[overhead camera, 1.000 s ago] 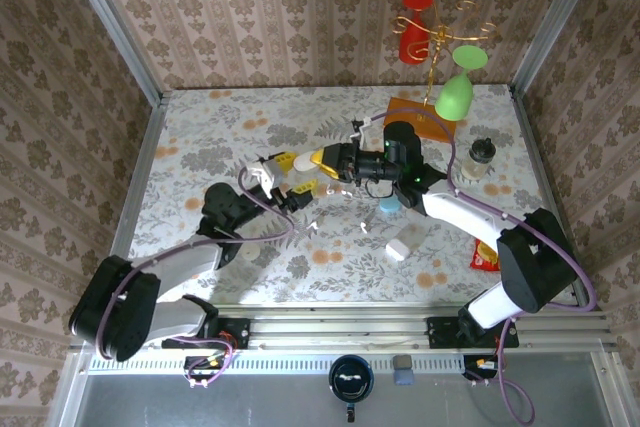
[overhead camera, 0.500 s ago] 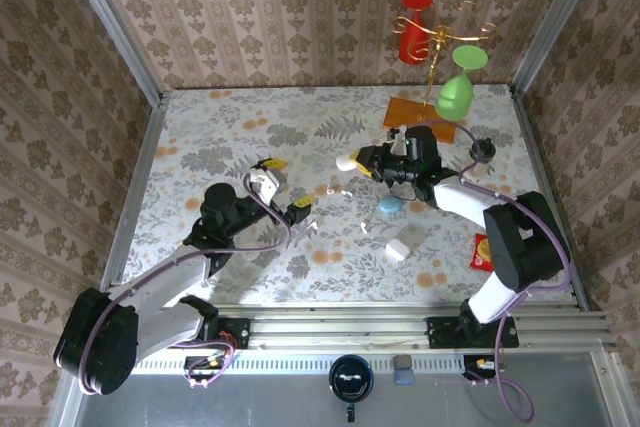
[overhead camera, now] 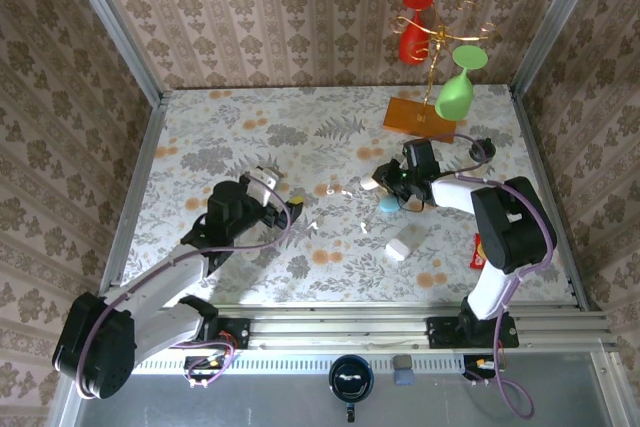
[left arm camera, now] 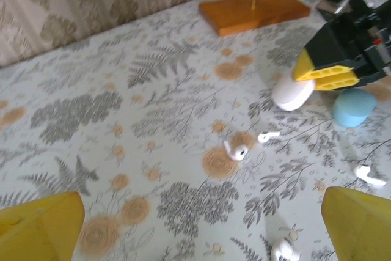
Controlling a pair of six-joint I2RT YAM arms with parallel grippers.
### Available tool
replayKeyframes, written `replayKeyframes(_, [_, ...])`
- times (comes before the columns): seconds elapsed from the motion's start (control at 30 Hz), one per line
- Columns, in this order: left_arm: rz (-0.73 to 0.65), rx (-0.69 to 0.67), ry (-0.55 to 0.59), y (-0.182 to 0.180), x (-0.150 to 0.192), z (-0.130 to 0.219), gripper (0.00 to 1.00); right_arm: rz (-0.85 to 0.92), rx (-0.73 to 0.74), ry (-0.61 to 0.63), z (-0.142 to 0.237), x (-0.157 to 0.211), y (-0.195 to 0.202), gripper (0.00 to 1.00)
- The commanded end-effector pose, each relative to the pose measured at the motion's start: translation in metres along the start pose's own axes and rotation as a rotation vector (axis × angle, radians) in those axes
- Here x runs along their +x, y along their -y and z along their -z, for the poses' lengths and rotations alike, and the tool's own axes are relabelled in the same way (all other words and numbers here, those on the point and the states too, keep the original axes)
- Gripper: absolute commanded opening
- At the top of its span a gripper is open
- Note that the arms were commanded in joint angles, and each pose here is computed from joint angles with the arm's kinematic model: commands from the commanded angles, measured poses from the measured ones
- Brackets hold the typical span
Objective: Insert wireless bluetooth earbuds into charging case
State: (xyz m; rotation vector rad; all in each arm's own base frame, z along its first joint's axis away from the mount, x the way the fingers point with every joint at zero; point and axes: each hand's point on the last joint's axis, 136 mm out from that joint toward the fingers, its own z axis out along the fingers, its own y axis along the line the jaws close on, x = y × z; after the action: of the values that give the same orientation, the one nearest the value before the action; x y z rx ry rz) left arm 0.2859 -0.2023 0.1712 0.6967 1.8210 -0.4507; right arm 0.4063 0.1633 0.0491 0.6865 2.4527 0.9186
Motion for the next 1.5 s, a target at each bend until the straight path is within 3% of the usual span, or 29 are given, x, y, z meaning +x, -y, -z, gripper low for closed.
replayKeyframes(0.0, [0.092, -0.104, -0.095, -0.018, 0.010, 0.005, 1.00, 0.033, 0.058, 0.034, -0.001, -0.007, 0.012, 0.29])
replayKeyframes(0.17, [0.183, -0.176, -0.230, -0.028, 0.035, 0.011, 1.00, 0.088, 0.083, 0.064, 0.015, -0.014, 0.006, 0.51])
replayKeyframes(0.33, [0.297, -0.214, -0.368, -0.029, 0.057, 0.015, 1.00, 0.140, 0.073, 0.123, 0.044, -0.019, -0.008, 0.62])
replayKeyframes(0.57, [0.433, -0.335, -0.499, -0.037, 0.081, 0.032, 1.00, 0.224, 0.048, 0.165, 0.077, -0.007, -0.025, 0.63])
replayKeyframes(0.77, [0.554, -0.429, -0.604, -0.037, 0.104, 0.057, 1.00, 0.255, 0.005, 0.126, 0.085, 0.008, -0.043, 0.63])
replayKeyframes(0.9, [0.704, -0.515, -0.678, -0.037, 0.119, 0.077, 1.00, 0.295, -0.024, 0.112, 0.086, 0.014, -0.062, 0.63])
replayKeyframes(1.03, [0.792, -0.474, -0.700, -0.025, 0.134, 0.074, 1.00, 0.318, -0.024, 0.091, 0.081, 0.017, -0.070, 0.64])
replayKeyframes(1.2, [0.856, -0.468, -0.749, -0.014, 0.153, 0.073, 0.98, 0.316, -0.017, 0.065, 0.073, 0.021, -0.066, 0.65])
replayKeyframes(1.27, [0.882, -0.522, -0.777, -0.015, 0.161, 0.076, 0.91, 0.314, -0.017, 0.059, 0.070, 0.023, -0.064, 0.64])
replayKeyframes(1.37, [0.890, -0.629, -0.846, -0.019, 0.172, 0.085, 0.93, 0.302, -0.017, 0.049, 0.065, 0.024, -0.062, 0.64])
replayKeyframes(1.47, [0.892, -0.634, -0.906, -0.014, 0.179, 0.080, 0.90, 0.294, -0.032, 0.042, 0.062, 0.025, -0.064, 0.64])
